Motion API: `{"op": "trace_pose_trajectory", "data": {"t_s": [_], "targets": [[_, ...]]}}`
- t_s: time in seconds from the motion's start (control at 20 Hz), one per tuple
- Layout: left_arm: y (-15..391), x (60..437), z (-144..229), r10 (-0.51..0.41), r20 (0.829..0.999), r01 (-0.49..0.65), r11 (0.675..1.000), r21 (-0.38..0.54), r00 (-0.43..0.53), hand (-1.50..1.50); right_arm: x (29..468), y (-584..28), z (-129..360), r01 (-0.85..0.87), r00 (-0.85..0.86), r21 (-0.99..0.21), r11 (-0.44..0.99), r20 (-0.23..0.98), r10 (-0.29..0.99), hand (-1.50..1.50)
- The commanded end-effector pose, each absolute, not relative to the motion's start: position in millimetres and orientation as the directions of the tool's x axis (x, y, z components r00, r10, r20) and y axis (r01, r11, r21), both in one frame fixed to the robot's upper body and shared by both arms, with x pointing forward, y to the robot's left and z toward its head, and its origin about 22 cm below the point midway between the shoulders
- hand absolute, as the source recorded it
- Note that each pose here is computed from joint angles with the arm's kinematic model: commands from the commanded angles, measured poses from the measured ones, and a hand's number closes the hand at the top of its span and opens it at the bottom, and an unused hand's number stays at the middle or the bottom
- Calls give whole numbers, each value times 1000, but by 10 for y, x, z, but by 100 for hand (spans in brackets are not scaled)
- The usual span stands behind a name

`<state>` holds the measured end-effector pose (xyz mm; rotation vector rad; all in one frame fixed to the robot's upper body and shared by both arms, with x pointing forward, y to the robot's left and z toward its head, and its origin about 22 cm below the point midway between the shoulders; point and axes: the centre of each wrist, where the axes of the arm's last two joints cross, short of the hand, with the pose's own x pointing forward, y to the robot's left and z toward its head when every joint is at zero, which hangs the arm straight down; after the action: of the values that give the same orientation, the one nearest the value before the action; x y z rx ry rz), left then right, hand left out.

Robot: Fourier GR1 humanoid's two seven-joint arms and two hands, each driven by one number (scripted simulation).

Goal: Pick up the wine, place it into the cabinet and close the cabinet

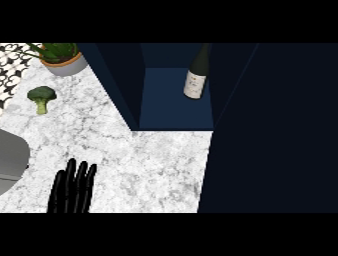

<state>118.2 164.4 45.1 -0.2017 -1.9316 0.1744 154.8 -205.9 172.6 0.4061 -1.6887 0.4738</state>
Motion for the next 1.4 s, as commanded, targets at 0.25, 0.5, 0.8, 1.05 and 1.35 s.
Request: {"op": "trace_pose_trajectory", "data": {"t_s": [0.25,0.5,0.8,1.05,1.35], "targets": [[2155,1198,684,208,890,5,974,-226,-405,-150,1178,-1926,1806,-673,-50,57,737,991,-122,150],[2410,1083,718,200,898,-8,975,-221,-393,-150,1011,-1758,1894,-768,-145,-49,638,985,-98,150],[2525,1002,681,183,907,-46,975,-216,-380,-150,862,-1493,1947,-798,-118,-19,602,985,-127,150],[2855,1098,748,159,907,-42,981,-190,-389,-150,791,-1291,1955,-802,-96,10,597,985,-146,150],[2963,1134,848,175,909,4,982,-187,-379,-150,847,-1044,1938,-775,-128,1,632,979,-159,150]]}}
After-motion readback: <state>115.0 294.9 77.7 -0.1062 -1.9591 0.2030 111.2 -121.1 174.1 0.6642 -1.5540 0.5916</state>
